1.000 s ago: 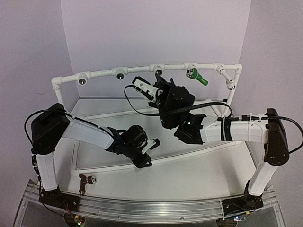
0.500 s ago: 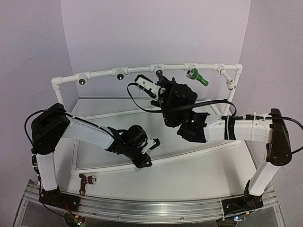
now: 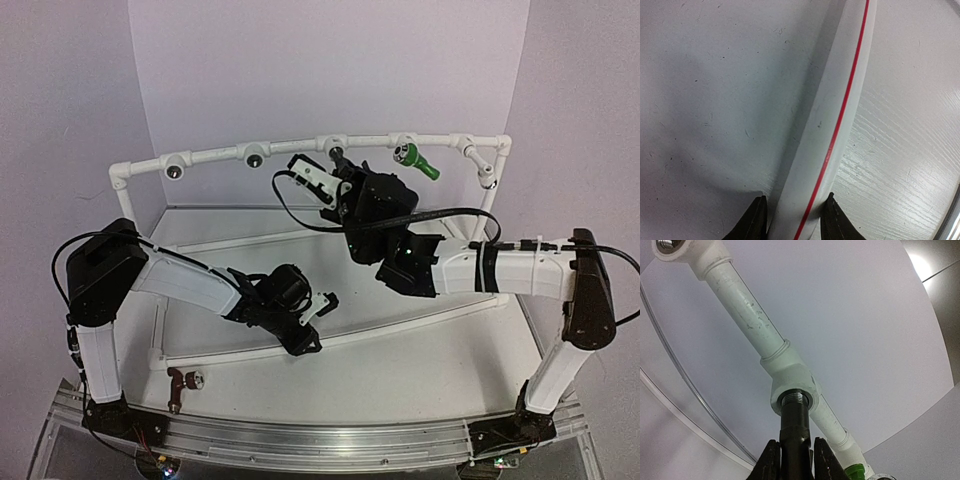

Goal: Install the water faucets

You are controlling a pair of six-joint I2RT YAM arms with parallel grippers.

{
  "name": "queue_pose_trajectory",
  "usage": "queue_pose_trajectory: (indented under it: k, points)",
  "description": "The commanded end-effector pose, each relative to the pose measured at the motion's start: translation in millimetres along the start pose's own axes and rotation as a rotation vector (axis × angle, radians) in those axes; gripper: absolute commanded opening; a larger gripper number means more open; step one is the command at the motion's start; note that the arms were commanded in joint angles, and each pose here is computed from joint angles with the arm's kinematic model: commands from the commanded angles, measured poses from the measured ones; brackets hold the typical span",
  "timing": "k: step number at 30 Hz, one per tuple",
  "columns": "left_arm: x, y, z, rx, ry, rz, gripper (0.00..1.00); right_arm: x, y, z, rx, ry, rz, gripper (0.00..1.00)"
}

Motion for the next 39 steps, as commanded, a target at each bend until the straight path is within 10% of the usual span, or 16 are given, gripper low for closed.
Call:
queue_pose_trajectory:
  k: [1, 22, 39]
  points:
    - [-20.5, -39.0, 6.9, 0.134, 0.018, 0.141, 0.15, -13.1, -6.5, -37.4, -0.106, -0.094, 0.035, 0.0]
    - [-38.3, -61.7, 13.5, 0.138, 0.04, 0.244, 0.15, -28.5, -14.0, -59.3, -0.505, 0.006, 0.041, 0.0]
    - [-51.8, -84.6, 15.6, 0.142, 0.023, 0.306, 0.13, -38.0, -13.3, -51.2, -0.488, 0.039, 0.098, 0.0]
Point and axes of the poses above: each gripper's point midway between its finger pads, its own x axis back along the fingers, its own z axis along the line the jaws close on, y = z × x, the point moved 6 cm from there along x, back along the fingers, and after that the axes turned 12 degrees about x, right-handed, at the moved point
